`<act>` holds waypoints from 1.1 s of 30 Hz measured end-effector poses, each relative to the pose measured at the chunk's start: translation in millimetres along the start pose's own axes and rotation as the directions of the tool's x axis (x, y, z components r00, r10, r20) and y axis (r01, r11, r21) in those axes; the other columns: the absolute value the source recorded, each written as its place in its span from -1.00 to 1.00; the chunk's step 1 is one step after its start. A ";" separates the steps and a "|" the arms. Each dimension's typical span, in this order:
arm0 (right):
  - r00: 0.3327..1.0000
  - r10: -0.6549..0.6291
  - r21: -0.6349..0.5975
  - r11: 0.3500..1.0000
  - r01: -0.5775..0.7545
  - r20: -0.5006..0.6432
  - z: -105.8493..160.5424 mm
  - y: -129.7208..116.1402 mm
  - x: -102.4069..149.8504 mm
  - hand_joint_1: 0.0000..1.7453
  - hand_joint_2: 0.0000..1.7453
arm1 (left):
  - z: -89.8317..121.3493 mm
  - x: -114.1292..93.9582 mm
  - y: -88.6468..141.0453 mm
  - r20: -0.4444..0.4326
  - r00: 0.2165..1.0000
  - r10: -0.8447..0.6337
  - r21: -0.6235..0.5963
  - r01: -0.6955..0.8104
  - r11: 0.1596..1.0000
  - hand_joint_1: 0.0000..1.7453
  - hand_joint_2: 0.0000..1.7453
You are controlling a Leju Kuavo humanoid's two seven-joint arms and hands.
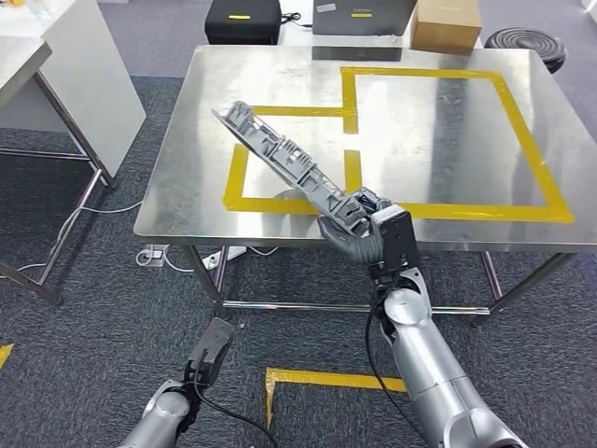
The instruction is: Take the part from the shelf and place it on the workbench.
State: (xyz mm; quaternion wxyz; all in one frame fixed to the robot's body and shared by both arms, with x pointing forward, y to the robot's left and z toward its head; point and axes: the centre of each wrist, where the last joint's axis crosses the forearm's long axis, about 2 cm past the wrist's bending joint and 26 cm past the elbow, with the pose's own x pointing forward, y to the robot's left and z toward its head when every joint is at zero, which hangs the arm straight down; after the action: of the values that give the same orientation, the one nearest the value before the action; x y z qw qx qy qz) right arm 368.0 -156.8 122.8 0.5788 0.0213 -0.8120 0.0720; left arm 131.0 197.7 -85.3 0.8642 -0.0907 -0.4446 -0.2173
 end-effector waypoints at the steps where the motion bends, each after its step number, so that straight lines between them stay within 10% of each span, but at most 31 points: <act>1: 1.000 -0.001 -0.002 1.000 0.001 0.003 0.3 0.1 0.5 1.00 1.00 | 0.0 0.0 0.2 0.000 1.000 0.000 0.001 0.000 1.000 -1.00 -1.00; 19: 0.987 0.162 -0.136 0.978 -0.159 0.008 2.9 0.6 2.0 1.00 1.00 | 2.7 -3.8 0.1 -0.009 1.000 -0.004 0.008 0.004 1.000 -1.00 -1.00; 28: 0.858 0.505 -0.241 0.848 -0.473 0.092 15.3 -5.7 -2.7 1.00 1.00 | 1.6 -1.5 -6.3 -0.017 1.000 -0.025 -0.025 0.025 0.999 -1.00 -1.00; 33: 0.639 0.729 -0.235 0.684 -0.691 0.243 8.1 -25.8 0.3 1.00 1.00 | -0.8 2.4 -9.4 -0.018 0.999 -0.045 -0.059 0.044 0.997 -1.00 -1.00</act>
State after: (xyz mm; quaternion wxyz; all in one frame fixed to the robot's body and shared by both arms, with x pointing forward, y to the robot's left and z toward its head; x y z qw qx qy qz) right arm 363.3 -183.5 122.9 0.3653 -0.3231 -0.8393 0.2402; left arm 128.5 188.4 -84.2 0.8604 -0.1039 -0.4317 -0.2502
